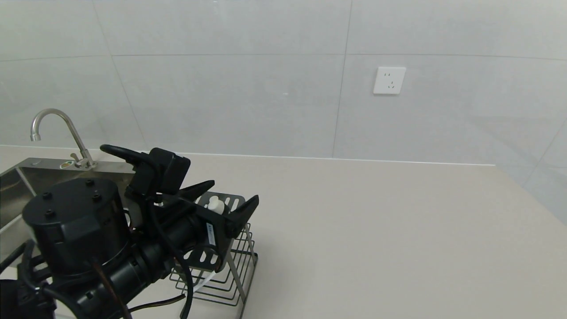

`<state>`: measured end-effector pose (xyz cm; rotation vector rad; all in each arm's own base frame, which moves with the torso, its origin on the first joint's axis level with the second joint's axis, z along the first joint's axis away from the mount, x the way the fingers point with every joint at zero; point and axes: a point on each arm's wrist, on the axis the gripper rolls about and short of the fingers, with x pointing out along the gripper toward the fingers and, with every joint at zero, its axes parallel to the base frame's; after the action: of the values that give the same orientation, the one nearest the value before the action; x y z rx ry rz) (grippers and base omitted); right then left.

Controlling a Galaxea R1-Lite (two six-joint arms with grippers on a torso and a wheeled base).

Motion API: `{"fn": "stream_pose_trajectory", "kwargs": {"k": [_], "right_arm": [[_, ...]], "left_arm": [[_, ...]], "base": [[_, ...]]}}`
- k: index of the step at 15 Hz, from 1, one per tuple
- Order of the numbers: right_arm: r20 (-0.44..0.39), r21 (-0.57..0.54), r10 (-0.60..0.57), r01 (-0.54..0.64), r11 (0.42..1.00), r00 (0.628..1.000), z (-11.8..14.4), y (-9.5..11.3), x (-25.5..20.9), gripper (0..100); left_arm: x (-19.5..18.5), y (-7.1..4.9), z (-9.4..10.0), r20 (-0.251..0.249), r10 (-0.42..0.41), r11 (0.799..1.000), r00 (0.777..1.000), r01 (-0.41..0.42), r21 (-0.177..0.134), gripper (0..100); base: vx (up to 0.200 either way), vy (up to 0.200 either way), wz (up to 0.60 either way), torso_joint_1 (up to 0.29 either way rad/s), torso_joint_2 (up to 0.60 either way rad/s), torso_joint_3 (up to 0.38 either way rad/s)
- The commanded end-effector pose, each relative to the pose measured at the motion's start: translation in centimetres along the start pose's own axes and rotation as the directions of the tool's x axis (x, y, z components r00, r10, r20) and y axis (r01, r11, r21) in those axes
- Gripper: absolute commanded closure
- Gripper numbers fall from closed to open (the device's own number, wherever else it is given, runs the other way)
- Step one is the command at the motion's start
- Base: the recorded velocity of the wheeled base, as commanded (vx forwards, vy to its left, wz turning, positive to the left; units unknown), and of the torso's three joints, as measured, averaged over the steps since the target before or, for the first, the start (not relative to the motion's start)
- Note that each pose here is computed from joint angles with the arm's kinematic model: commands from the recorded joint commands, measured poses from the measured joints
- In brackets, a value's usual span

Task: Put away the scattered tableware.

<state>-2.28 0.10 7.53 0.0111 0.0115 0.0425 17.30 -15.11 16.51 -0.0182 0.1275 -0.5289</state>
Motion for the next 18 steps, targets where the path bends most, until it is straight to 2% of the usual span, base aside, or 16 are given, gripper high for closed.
{"fn": "stream_pose_trajectory", "kwargs": {"k": [1, 3, 4, 5, 6, 7, 8, 9, 11, 12, 14, 15, 17, 18], "right_arm": [[-0.001, 0.000, 0.000, 0.000, 1.000, 1.000, 0.0, 0.0, 0.0, 100], [-0.001, 0.000, 0.000, 0.000, 1.000, 1.000, 0.0, 0.0, 0.0, 100], [-0.001, 0.000, 0.000, 0.000, 1.000, 1.000, 0.0, 0.0, 0.0, 100], [-0.001, 0.000, 0.000, 0.000, 1.000, 1.000, 0.0, 0.0, 0.0, 100], [-0.001, 0.000, 0.000, 0.000, 1.000, 1.000, 0.0, 0.0, 0.0, 100], [-0.001, 0.000, 0.000, 0.000, 1.000, 1.000, 0.0, 0.0, 0.0, 100], [-0.001, 0.000, 0.000, 0.000, 1.000, 1.000, 0.0, 0.0, 0.0, 100], [-0.001, 0.000, 0.000, 0.000, 1.000, 1.000, 0.0, 0.0, 0.0, 100], [-0.001, 0.000, 0.000, 0.000, 1.000, 1.000, 0.0, 0.0, 0.0, 100], [-0.001, 0.000, 0.000, 0.000, 1.000, 1.000, 0.0, 0.0, 0.0, 100], [-0.003, 0.000, 0.000, 0.000, 1.000, 1.000, 0.0, 0.0, 0.0, 100], [-0.001, 0.000, 0.000, 0.000, 1.000, 1.000, 0.0, 0.0, 0.0, 100], [-0.001, 0.000, 0.000, 0.000, 1.000, 1.000, 0.0, 0.0, 0.0, 100], [-0.001, 0.000, 0.000, 0.000, 1.000, 1.000, 0.0, 0.0, 0.0, 100]], "left_arm": [[-0.5, 0.2, 0.6, 0.029, -0.005, 1.000, 1.000, 0.005, 0.008, 0], [-1.2, 0.2, 1.5, 0.076, -0.108, 0.992, 0.991, 0.102, 0.076, 0], [-1.4, 0.6, 2.2, 0.121, -0.156, 0.981, 0.980, 0.140, 0.131, 0], [-1.4, 1.1, 2.5, 0.146, -0.178, 0.975, 0.973, 0.155, 0.159, 0], [-1.5, 2.6, 3.5, 0.216, -0.313, 0.929, 0.925, 0.251, 0.271, 0], [-1.5, 2.7, 3.5, 0.220, -0.319, 0.927, 0.922, 0.254, 0.277, 0], [-1.9, 4.7, 4.1, 0.243, -0.448, 0.858, 0.860, 0.338, 0.386, 0], [-2.2, 5.2, 4.2, 0.244, -0.477, 0.840, 0.845, 0.356, 0.409, 0], [-2.9, 5.4, 4.8, 0.263, -0.491, 0.836, 0.831, 0.364, 0.411, 0], [-4.0, 5.2, 5.3, 0.290, -0.492, 0.849, 0.821, 0.378, 0.369, 0], [-5.5, 5.2, 5.7, 0.323, -0.477, 0.865, 0.817, 0.371, 0.339, 0], [-5.9, 5.3, 5.9, 0.335, -0.465, 0.872, 0.820, 0.357, 0.335, 0], [-7.5, 6.0, 6.4, 0.384, -0.382, 0.908, 0.841, 0.265, 0.324, 0], [-8.4, 6.3, 6.0, 0.399, -0.324, 0.930, 0.858, 0.212, 0.300, 0]], "base": [[0.000, 0.000, 0.00, 0.000, 0.00, 0.000], [0.000, 0.000, 0.00, 0.000, 0.00, 0.000], [0.000, 0.000, 0.00, 0.000, 0.00, 0.000], [0.000, 0.000, 0.00, 0.000, 0.00, 0.000], [0.000, 0.000, 0.00, 0.000, 0.00, 0.000], [0.000, 0.000, 0.00, 0.000, 0.00, 0.000], [0.000, 0.000, 0.00, 0.000, 0.00, 0.000], [0.000, 0.000, 0.00, 0.000, 0.00, 0.000], [0.000, 0.000, 0.00, 0.000, 0.00, 0.000], [0.000, 0.000, 0.00, 0.000, 0.00, 0.000], [0.000, 0.000, 0.00, 0.000, 0.00, 0.000], [0.000, 0.000, 0.00, 0.000, 0.00, 0.000], [0.000, 0.000, 0.00, 0.000, 0.00, 0.000], [0.000, 0.000, 0.00, 0.000, 0.00, 0.000]]}}
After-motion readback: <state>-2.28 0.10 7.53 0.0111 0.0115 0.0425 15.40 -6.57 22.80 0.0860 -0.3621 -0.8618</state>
